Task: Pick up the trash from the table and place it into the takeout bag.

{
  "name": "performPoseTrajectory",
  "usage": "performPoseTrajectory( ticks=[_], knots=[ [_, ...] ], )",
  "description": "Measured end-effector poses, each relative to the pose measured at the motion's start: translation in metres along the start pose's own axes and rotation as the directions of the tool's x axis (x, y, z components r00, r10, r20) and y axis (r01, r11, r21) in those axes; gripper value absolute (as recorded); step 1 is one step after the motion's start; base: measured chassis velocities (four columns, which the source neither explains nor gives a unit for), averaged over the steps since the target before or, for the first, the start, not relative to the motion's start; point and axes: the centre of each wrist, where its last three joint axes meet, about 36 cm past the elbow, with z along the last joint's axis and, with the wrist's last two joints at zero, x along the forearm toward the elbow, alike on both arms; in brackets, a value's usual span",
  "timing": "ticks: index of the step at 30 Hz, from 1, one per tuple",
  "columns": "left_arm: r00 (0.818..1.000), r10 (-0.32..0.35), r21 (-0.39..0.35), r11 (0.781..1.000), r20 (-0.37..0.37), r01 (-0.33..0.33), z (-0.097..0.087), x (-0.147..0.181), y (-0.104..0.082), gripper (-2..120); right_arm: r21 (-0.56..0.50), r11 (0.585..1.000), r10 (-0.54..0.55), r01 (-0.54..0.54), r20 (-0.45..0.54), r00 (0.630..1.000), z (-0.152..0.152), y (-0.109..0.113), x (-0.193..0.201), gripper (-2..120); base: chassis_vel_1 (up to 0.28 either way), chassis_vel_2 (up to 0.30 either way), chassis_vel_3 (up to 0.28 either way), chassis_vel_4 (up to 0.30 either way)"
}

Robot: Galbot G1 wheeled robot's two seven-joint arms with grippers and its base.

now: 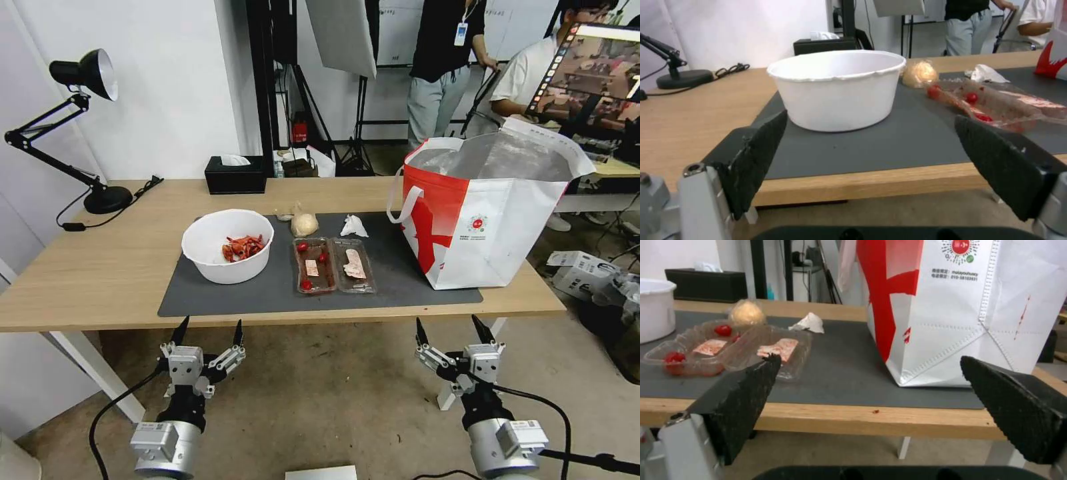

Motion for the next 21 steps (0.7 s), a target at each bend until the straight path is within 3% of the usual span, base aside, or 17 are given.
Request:
performPoseTrajectory(
  ticks=[21],
  knots=[
    [1.000, 0.000, 0.000, 1.000, 0.000, 0.000, 0.0000, 0.0000, 0.0000, 100, 0.000, 1.000, 0.000, 0.000, 0.000, 1.000, 0.0000, 0.0000, 0.0000, 100, 0.000, 0.000, 0.000, 0.000]
  ],
)
